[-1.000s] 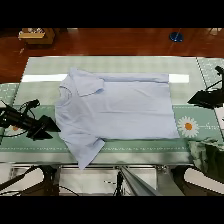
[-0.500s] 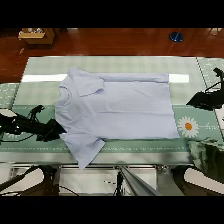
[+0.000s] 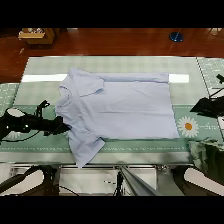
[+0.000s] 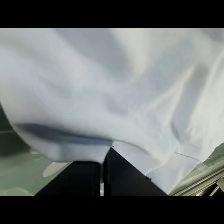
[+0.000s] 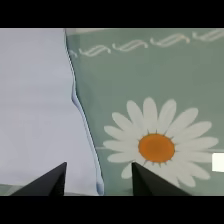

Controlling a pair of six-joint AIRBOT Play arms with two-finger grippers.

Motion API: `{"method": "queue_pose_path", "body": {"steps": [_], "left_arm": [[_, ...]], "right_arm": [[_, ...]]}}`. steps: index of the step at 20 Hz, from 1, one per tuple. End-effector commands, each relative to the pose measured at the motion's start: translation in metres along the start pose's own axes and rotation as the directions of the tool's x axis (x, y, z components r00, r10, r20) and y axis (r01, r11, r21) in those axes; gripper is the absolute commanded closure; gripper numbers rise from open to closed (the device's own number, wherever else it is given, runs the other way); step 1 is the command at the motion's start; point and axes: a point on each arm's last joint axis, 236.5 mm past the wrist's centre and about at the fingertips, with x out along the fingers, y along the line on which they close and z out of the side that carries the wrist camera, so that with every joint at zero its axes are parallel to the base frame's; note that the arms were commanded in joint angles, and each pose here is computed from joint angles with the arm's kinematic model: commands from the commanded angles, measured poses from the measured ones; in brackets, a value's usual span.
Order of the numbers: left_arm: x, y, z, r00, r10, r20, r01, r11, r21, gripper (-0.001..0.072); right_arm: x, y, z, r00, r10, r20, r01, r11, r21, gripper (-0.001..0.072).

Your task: Fold the shirts.

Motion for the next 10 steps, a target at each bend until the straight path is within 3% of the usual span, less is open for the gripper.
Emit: {"method": "queue_pose_path", "body": {"steps": [1, 6, 10], "left_arm": [[0.001, 0.002, -0.001, 1.0, 0.012, -0.003, -0.012, 0.999, 0.03, 0.0685], [0.001, 0.003, 0.0, 1.0, 0.013, 0.002, -0.013, 0.999, 0.029, 0.0685], [0.001, 0.003, 0.002, 1.0, 0.015, 0.009, -0.016, 0.999, 0.029, 0.0685]], "right_arm": [[0.017, 0.009, -0.033, 0.981, 0.19, -0.032, -0.185, 0.976, 0.112, 0.0218], [0.058, -0.012, -0.078, 0.978, 0.177, -0.111, -0.155, 0.971, 0.184, 0.0218], [0.078, -0.006, -0.082, 0.975, 0.211, -0.077, -0.189, 0.956, 0.226, 0.0219]]}}
